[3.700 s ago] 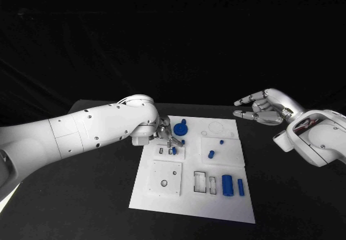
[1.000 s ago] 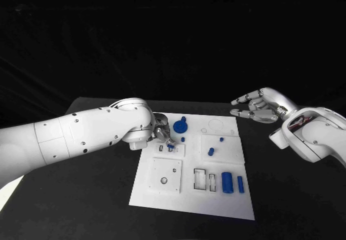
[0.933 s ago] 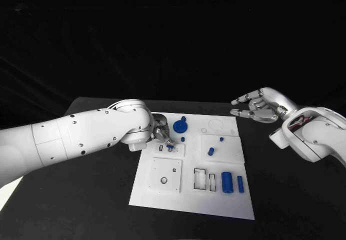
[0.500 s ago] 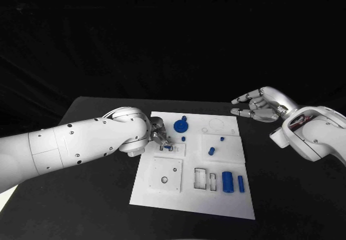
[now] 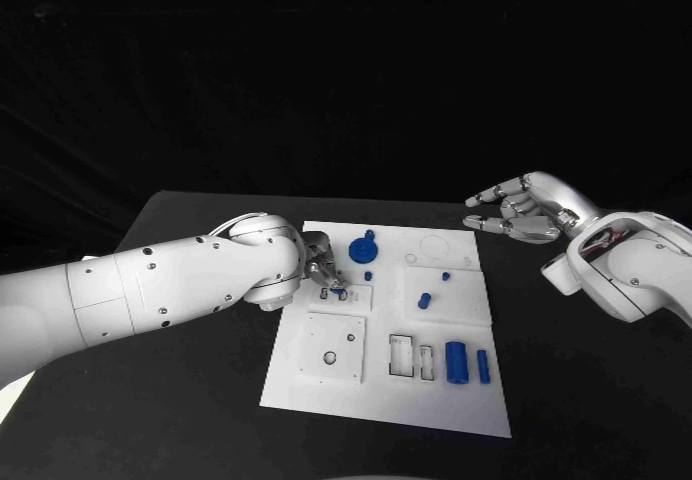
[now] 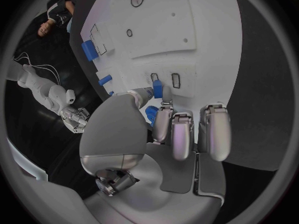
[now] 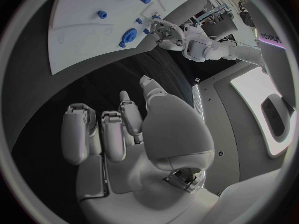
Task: Assemble the parts on the task board
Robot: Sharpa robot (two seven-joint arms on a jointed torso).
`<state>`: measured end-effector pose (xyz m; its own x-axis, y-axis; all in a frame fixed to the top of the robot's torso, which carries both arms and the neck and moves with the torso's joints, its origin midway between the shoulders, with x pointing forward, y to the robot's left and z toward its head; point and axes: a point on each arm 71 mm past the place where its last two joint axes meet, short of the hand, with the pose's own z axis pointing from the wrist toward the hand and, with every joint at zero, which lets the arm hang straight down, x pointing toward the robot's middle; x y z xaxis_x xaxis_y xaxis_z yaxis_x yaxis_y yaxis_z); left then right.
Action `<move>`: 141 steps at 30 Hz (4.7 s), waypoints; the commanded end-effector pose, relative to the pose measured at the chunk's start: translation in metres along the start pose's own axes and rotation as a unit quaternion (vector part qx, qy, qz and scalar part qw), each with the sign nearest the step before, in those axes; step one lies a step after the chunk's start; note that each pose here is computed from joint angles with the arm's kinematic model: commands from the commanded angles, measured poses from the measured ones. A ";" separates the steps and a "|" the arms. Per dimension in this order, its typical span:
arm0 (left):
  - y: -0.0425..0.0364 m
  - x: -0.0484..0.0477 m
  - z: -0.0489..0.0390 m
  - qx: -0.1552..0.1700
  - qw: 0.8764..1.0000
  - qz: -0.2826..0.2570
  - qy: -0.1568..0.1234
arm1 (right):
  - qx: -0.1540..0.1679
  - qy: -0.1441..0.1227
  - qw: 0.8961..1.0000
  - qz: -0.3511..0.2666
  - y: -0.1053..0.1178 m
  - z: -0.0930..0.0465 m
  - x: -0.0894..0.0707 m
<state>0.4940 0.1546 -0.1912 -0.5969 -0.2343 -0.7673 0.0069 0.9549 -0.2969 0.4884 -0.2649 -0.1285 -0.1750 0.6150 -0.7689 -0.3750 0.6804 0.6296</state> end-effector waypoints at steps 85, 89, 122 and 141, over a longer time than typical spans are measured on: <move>-0.0058 0.0065 0.0109 -0.005 0.999 0.023 0.046 | -0.009 0.013 1.000 0.004 0.004 0.001 0.006; -0.0056 0.0063 0.0114 -0.006 0.999 0.023 0.046 | -0.009 0.013 1.000 0.004 0.004 0.000 0.006; -0.0042 0.0000 0.0058 0.001 1.000 0.000 0.030 | -0.013 0.007 1.000 0.005 0.004 0.000 0.004; 0.0228 -0.0598 -0.0025 -0.013 0.996 -0.049 0.077 | -0.007 0.008 1.000 0.008 -0.002 0.002 0.007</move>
<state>0.5284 0.1922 -0.1493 -0.6567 -0.3142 -0.6855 -0.0897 0.9352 -0.3427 0.4896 -0.2617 -0.1343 -0.1905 0.6178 -0.7629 -0.3773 0.6714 0.6379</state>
